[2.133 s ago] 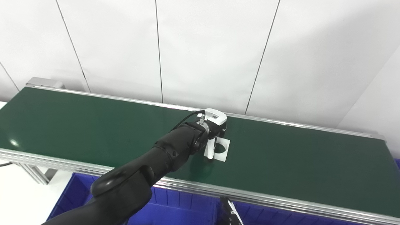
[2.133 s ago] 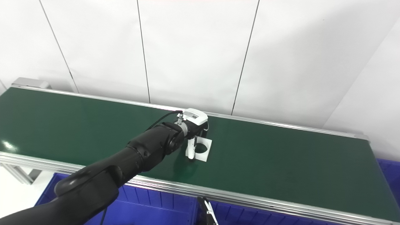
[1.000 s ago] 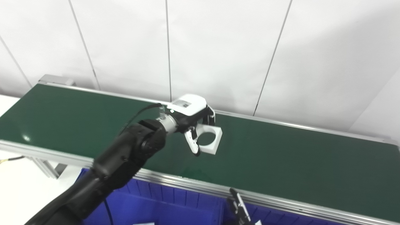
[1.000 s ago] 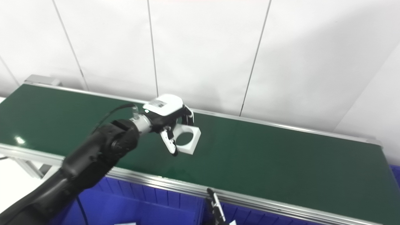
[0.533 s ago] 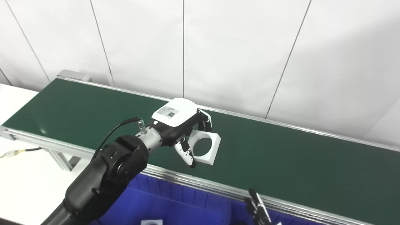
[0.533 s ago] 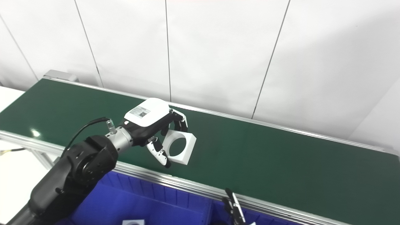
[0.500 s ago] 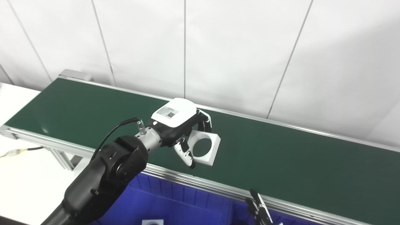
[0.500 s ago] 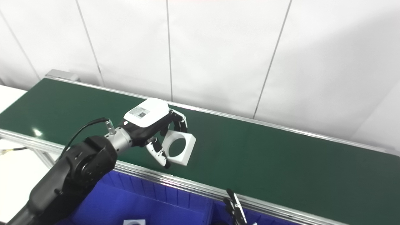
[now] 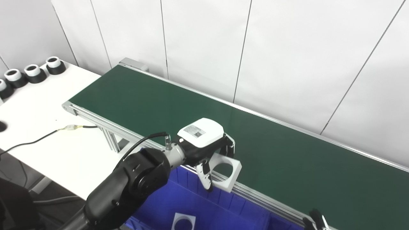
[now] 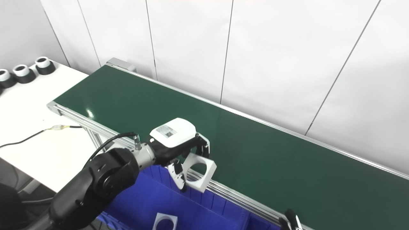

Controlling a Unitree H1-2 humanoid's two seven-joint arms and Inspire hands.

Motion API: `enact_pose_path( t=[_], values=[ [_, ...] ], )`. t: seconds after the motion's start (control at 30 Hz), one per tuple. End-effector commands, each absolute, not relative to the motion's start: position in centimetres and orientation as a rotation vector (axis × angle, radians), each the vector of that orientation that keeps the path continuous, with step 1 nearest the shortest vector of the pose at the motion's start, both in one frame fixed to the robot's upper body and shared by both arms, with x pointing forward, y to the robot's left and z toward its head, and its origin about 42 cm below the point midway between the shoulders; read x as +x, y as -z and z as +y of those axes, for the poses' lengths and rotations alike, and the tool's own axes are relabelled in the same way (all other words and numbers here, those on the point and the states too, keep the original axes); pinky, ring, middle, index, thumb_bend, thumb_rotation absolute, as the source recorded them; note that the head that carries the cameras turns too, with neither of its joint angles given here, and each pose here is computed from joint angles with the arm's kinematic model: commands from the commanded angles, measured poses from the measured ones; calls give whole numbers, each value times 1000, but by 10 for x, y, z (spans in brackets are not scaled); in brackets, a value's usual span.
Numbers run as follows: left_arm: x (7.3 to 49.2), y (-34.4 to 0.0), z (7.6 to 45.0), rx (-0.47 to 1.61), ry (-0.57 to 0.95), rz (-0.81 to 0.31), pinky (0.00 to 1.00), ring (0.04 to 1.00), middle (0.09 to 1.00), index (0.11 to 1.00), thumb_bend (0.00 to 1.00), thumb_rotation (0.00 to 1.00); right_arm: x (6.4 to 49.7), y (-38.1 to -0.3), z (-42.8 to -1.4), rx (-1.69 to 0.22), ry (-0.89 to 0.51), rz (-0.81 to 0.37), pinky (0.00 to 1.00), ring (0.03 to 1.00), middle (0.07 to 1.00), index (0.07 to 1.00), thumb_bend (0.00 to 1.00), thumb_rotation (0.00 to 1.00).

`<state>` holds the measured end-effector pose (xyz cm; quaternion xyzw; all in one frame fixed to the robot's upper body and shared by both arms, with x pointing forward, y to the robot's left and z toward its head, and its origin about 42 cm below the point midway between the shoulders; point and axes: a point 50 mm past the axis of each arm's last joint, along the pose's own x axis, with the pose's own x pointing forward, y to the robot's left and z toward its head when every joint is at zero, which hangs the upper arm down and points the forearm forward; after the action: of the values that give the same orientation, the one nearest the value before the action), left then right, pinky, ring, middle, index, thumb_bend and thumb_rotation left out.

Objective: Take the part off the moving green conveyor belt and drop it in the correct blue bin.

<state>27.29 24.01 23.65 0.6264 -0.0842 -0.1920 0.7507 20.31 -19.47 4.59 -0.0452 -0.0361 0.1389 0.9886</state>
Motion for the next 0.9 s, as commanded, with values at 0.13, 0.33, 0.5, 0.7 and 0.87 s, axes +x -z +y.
enact_pose_path(
  t=[0.13, 0.33, 0.5, 0.7, 0.87],
  values=[
    [262, -240, 240, 1381, 372, -208, 267, 348, 405, 521, 515, 0, 217, -65, -199, -81, -287, -131, 872, 887, 939, 940, 886, 965],
    [255, -223, 239, 1382, 396, -164, 216, 281, 469, 489, 524, 0, 218, -70, -196, -72, -292, -136, 864, 903, 946, 941, 877, 956],
    [251, -193, 236, 1389, 472, -97, 259, 332, 427, 526, 516, 0, 219, -76, -191, -77, -295, -135, 865, 914, 948, 944, 881, 965],
    [250, -162, 237, 1426, 536, -54, 294, 375, 428, 526, 517, 0, 217, -82, -182, -75, -291, -120, 869, 911, 943, 950, 890, 964],
    [254, -138, 242, 1428, 529, -32, 287, 371, 423, 528, 517, 0, 217, -86, -175, -82, -289, -120, 871, 906, 952, 958, 887, 966]
  ],
)
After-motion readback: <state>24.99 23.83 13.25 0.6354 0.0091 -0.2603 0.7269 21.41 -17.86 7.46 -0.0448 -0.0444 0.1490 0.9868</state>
